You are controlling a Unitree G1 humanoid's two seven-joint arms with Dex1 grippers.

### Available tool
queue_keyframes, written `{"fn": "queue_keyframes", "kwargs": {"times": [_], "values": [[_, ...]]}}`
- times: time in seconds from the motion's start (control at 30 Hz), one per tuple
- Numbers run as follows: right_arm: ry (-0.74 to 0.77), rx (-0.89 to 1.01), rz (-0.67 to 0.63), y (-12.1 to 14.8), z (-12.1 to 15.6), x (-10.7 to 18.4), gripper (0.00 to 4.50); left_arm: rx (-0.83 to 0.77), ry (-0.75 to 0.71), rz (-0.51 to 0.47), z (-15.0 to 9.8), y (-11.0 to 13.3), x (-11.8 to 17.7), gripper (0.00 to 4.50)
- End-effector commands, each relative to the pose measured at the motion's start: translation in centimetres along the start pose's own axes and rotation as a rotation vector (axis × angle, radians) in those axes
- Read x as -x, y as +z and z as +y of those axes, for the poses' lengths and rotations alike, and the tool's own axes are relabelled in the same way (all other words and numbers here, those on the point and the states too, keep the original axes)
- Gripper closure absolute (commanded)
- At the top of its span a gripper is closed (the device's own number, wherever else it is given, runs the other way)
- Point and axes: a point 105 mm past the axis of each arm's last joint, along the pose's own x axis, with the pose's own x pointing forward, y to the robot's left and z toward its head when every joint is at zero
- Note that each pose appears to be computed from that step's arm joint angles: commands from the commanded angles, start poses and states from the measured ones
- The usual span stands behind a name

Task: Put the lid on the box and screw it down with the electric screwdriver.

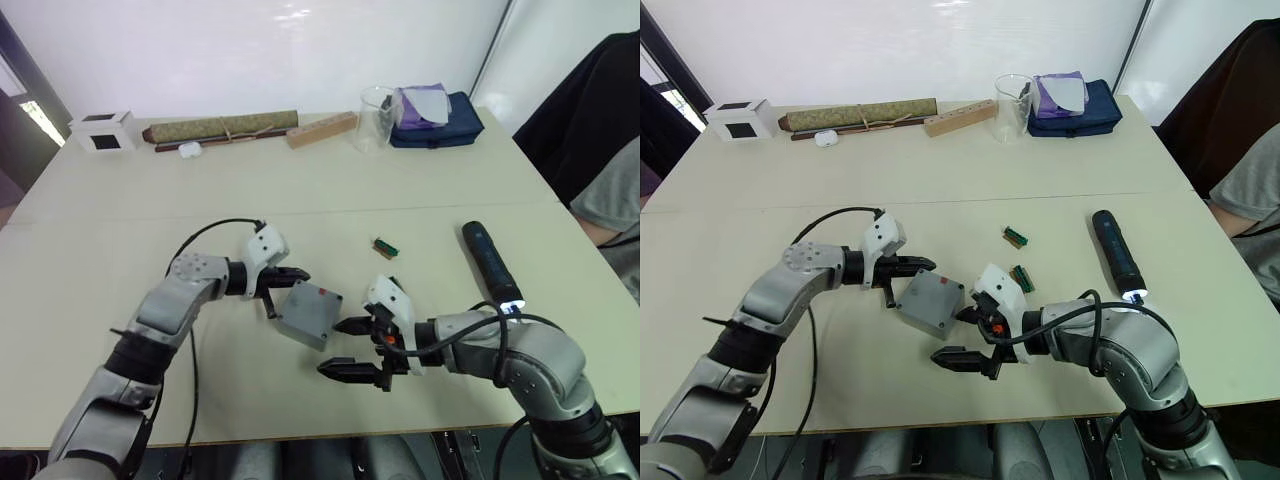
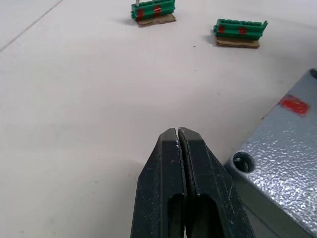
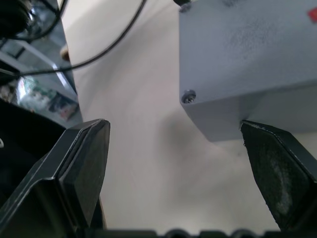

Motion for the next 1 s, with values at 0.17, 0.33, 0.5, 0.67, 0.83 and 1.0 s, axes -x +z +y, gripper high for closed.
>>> {"fn": "queue_keyframes", "kwargs": {"times": [0.17, 0.33, 0.5, 0.67, 0.83, 1.0], "values": [[-0.118, 0.179, 0.065, 0.5, -1.4, 3.0, 0.02, -0.049, 0.144, 0.087, 2.8, -1.6, 4.0, 4.50], [-0.189, 0.287, 0.095, 1.1, -3.9, 4.0, 0.02, 0.021, 0.075, 0.123, 0.0, -2.9, 6.1, 4.50], [-0.207, 0.381, 0.111, 1.8, -5.8, 3.7, 0.02, 0.092, -0.022, 0.143, -3.9, -3.8, 6.7, 4.50], [-0.155, 0.464, 0.107, 2.6, -6.0, 2.4, 0.02, 0.175, -0.095, 0.120, -7.9, -3.6, 6.4, 4.50], [-0.106, 0.485, 0.107, 2.6, -5.8, 1.8, 0.02, 0.184, -0.113, 0.093, -8.5, -2.9, 6.0, 4.50], [-0.064, 0.498, 0.111, 2.2, -5.3, 1.3, 0.02, 0.187, -0.098, 0.092, -8.4, -3.0, 5.3, 4.50]]}}
